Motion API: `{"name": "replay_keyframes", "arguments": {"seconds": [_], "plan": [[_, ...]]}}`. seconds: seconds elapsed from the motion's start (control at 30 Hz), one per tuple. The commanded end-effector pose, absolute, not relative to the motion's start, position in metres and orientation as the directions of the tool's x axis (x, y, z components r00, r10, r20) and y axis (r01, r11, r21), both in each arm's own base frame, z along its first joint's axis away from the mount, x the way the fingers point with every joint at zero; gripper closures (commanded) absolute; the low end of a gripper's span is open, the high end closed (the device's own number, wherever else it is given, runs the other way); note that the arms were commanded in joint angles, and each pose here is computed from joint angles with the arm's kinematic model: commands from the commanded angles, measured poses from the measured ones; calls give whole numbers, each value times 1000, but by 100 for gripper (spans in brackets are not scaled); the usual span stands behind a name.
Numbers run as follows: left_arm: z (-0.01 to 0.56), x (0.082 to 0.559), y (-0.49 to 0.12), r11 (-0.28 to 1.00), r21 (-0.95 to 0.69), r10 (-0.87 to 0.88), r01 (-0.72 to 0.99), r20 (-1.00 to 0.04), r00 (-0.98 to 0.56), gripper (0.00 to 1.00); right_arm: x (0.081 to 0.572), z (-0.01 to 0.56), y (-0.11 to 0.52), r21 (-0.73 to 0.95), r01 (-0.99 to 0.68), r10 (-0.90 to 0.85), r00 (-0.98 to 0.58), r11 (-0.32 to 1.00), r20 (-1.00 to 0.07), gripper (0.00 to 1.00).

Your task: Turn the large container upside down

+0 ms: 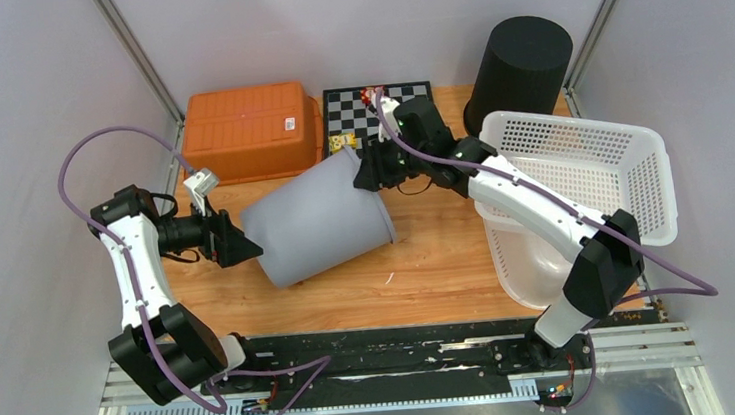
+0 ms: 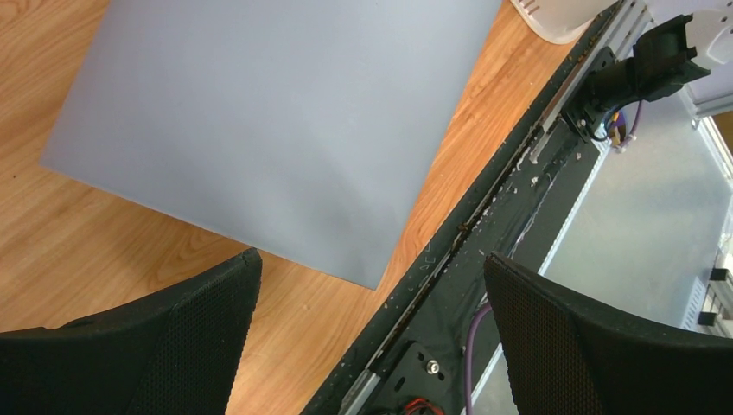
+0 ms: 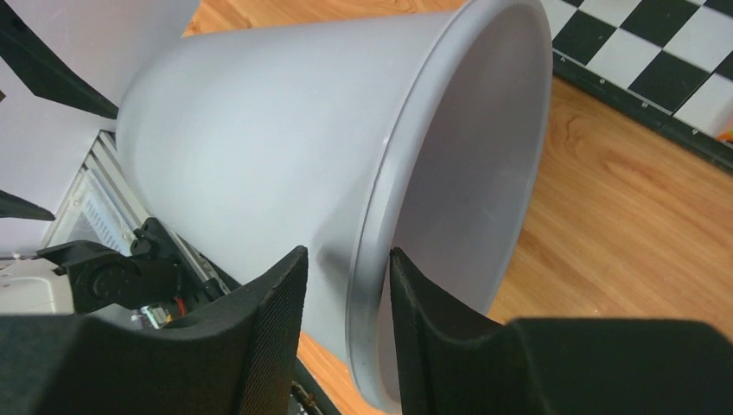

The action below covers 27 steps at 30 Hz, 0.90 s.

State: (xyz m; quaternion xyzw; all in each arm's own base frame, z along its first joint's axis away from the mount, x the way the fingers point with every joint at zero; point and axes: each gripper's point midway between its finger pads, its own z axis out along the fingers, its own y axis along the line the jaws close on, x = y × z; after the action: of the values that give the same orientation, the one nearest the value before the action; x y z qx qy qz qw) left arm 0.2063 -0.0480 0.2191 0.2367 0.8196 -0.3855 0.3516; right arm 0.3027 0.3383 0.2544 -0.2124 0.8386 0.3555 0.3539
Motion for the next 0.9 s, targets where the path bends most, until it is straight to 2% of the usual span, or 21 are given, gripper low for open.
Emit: {"name": "replay_keyframes", "arguments": {"seconds": [0.0,0.43,0.63,0.87], "plan": [[229,210,-51,583,-467,89,665,-777,-623,0,322,268,345,391,-643,-106,-594,658,-798,56],[220,207,-53,576,-452,130,681,-772,-623,0,337,282,341,319,-632,-114,-547,707,-829,54],[210,209,-51,609,-439,140,661,-761,-634,0,338,269,343,325,-620,-131,-574,714,-808,64],[207,217,-47,639,-436,119,634,-758,-641,0,339,258,342,320,-614,-148,-588,721,-795,69]]}}
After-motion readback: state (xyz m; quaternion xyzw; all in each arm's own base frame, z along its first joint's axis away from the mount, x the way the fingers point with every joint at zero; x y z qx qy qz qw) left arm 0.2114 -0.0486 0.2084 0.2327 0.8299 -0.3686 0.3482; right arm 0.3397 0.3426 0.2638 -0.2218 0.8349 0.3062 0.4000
